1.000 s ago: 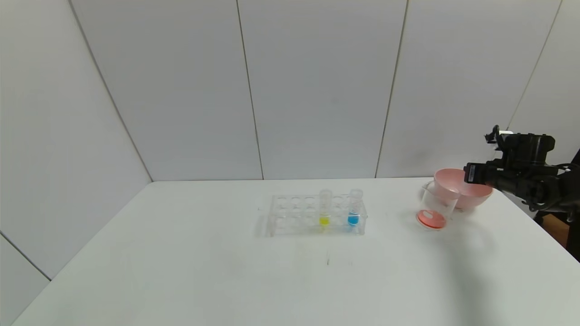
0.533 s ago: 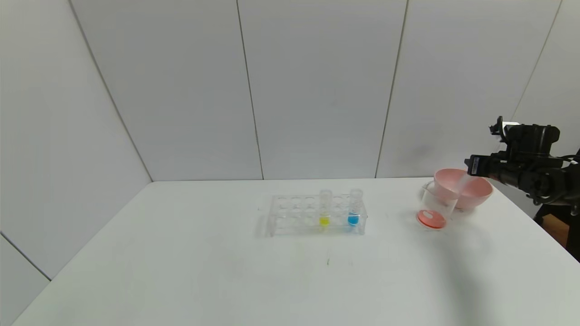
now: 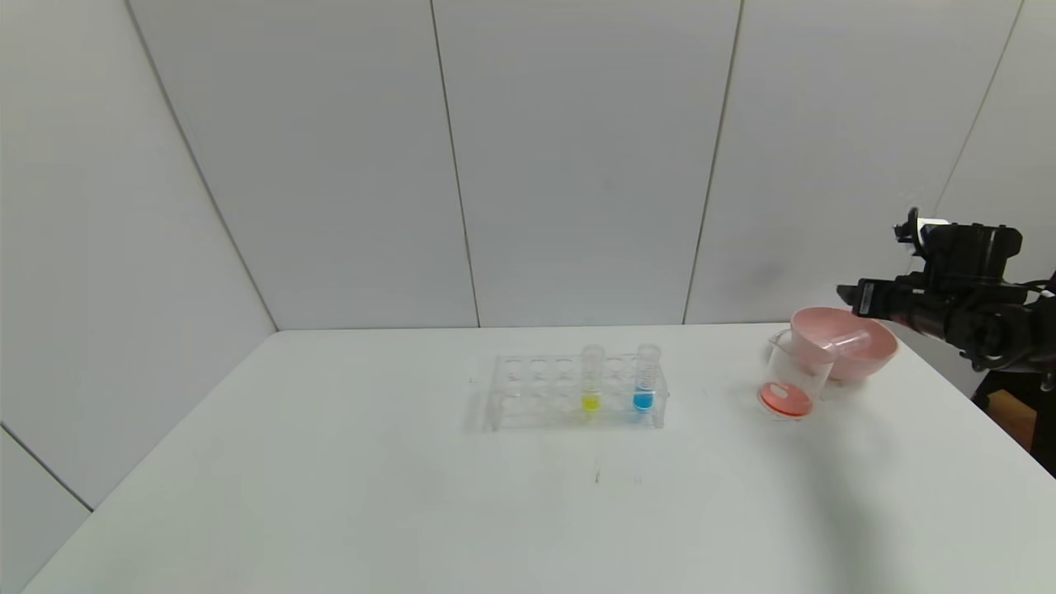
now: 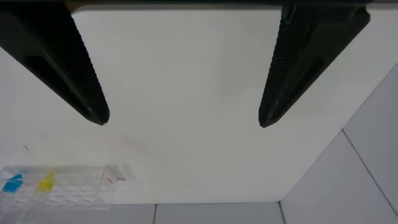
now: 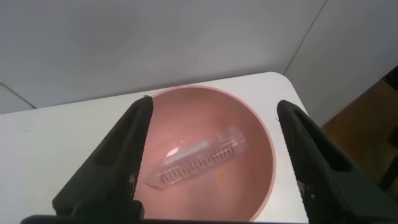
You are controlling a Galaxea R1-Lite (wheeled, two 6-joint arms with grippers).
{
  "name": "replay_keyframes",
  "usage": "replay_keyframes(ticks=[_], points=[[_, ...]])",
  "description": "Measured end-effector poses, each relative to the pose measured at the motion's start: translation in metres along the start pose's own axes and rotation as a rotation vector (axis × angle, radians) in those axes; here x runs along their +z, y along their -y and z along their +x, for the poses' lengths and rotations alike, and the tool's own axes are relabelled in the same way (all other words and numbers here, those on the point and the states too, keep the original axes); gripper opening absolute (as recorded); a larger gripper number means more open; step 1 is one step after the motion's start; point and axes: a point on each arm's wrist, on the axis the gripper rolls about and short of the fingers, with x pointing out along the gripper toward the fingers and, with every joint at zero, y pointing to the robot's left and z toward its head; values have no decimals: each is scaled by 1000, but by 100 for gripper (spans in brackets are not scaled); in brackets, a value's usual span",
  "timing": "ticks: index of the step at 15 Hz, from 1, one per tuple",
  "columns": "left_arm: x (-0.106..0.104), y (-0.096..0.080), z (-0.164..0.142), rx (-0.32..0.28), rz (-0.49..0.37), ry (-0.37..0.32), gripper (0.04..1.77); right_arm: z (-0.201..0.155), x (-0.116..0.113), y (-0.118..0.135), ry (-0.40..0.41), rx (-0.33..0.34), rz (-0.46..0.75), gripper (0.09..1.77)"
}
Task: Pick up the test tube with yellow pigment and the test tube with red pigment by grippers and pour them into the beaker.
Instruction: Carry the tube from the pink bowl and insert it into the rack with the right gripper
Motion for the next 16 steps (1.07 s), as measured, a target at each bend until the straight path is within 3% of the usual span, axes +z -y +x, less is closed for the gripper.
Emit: replay_keyframes(ticks=[7,13,16], points=[[0,0,0,0,0,0,172,-68,38,-20,9,69,-16,160],[0,0,0,0,0,0,172,-161,22,-64,-38,220,-27,166],[0,0,0,0,0,0,172,-207,8,-89,-111,246,-43,167]])
